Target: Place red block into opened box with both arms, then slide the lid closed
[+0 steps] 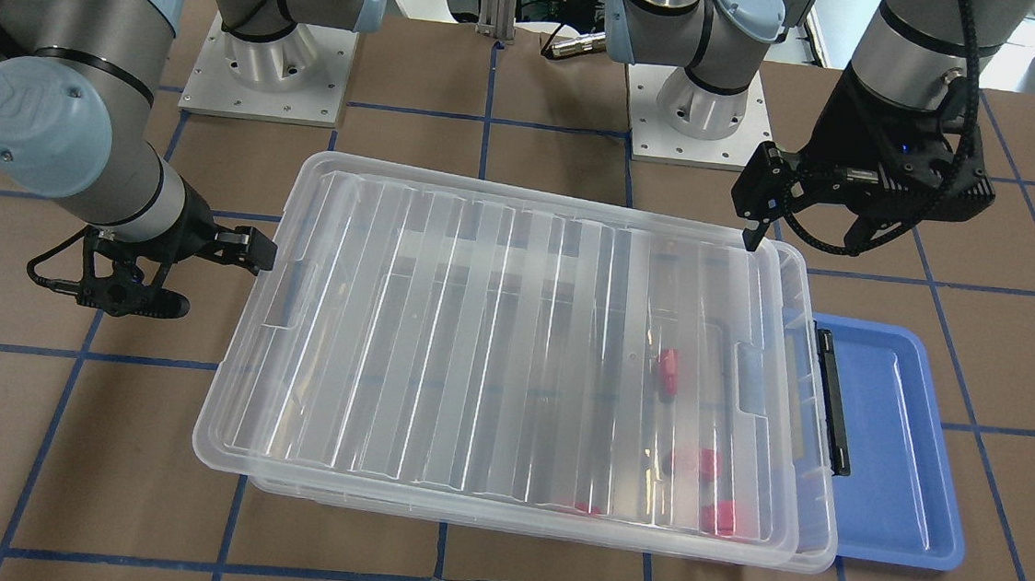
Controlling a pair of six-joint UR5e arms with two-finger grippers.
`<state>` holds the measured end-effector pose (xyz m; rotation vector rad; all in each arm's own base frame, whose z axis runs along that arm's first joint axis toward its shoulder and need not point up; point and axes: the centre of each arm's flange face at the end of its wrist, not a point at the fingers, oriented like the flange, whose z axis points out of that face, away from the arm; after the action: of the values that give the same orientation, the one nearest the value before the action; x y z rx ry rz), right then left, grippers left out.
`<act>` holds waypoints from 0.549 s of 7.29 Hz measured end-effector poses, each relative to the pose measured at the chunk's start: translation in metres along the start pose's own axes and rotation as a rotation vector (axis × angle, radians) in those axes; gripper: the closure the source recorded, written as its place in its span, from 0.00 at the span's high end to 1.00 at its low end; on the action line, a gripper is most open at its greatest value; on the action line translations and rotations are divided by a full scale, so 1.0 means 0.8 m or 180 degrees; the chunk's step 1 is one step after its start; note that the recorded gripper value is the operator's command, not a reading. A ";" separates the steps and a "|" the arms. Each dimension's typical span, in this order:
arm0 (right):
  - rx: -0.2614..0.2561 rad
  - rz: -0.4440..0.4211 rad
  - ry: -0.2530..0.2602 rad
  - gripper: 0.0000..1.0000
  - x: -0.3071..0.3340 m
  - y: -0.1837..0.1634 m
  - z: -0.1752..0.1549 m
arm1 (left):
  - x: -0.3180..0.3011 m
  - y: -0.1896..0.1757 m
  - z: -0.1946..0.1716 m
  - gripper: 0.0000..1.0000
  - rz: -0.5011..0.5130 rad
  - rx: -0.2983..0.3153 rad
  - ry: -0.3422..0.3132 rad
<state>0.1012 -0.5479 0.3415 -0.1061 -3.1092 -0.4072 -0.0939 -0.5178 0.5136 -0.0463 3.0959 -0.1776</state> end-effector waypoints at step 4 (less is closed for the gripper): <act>-0.0002 -0.0026 -0.0029 1.00 -0.007 0.001 0.001 | 0.001 0.001 0.000 1.00 0.0005 -0.0010 0.0000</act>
<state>0.1066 -0.5477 0.3410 -0.0953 -3.1194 -0.4091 -0.0947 -0.5168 0.5133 -0.0439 3.0960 -0.1727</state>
